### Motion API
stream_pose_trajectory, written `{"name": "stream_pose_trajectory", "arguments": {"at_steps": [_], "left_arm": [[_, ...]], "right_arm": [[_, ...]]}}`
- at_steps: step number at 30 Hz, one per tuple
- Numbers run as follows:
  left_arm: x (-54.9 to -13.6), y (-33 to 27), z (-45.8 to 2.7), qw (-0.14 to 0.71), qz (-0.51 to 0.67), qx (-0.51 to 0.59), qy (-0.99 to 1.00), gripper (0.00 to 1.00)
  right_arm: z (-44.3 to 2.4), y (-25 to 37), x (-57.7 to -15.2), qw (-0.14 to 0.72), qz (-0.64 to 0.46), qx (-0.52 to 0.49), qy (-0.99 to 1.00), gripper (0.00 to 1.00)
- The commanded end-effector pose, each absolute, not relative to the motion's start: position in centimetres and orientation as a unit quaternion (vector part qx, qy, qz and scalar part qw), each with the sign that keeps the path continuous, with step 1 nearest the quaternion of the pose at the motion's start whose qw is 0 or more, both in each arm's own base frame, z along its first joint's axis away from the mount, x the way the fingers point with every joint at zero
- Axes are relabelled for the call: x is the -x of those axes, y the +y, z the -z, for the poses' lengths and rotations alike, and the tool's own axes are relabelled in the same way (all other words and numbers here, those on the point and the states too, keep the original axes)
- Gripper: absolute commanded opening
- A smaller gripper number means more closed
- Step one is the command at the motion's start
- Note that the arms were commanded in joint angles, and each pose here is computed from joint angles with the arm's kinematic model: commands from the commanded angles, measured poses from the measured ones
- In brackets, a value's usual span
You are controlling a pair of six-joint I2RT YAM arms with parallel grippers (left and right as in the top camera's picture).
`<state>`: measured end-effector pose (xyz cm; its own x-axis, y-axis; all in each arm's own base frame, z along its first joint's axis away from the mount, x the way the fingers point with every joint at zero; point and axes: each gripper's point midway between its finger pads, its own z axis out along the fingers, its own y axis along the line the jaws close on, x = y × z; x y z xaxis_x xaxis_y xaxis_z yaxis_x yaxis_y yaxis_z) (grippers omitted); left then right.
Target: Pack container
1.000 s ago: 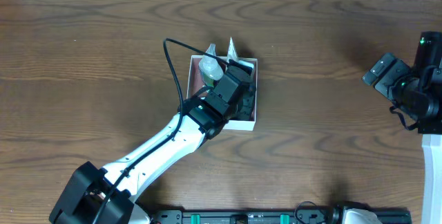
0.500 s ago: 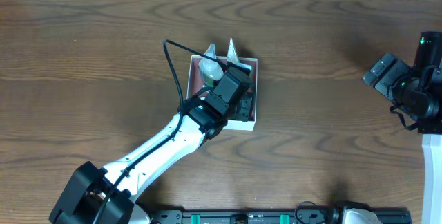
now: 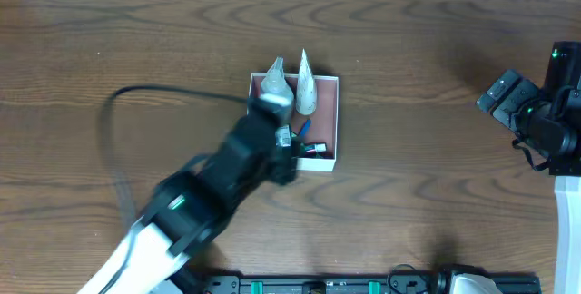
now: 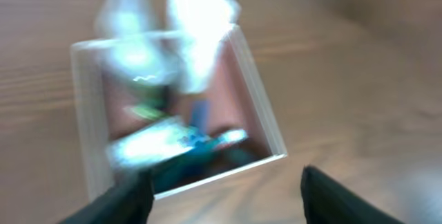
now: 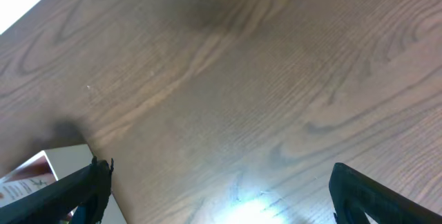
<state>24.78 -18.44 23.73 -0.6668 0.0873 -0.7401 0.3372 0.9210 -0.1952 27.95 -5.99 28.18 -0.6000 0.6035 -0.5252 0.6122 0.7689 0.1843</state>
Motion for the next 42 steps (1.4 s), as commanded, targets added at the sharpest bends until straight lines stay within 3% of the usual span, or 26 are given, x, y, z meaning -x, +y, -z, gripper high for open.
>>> {"name": "stream_pose_trajectory", "arguments": {"at_steps": [1,8,14,36,42], "left_arm": [[-25.6,-9.9,-27.2,0.479,0.017,-0.024,0.877,0.71],[-24.0,0.5,-30.6,0.533,-0.098,0.121,0.831,0.7],[-23.6,3.9,-30.4,0.52,-0.138,0.178,0.824,0.98],[-23.4,4.2,-30.0,0.512,-0.144,0.18,0.828,0.98],[-23.4,4.2,-30.0,0.512,-0.144,0.18,0.828,0.98]], "right_arm": [[-28.3,-6.2,-27.8,0.292,0.008,-0.348,0.891,0.99],[-28.3,-6.2,-27.8,0.292,0.008,-0.348,0.891,0.99],[-28.3,-6.2,-27.8,0.292,0.008,-0.348,0.891,0.99],[-28.1,-6.2,-27.8,0.29,0.008,-0.349,0.891,0.99],[-29.9,-6.1,-26.3,0.324,0.002,-0.347,0.88,0.99]]}}
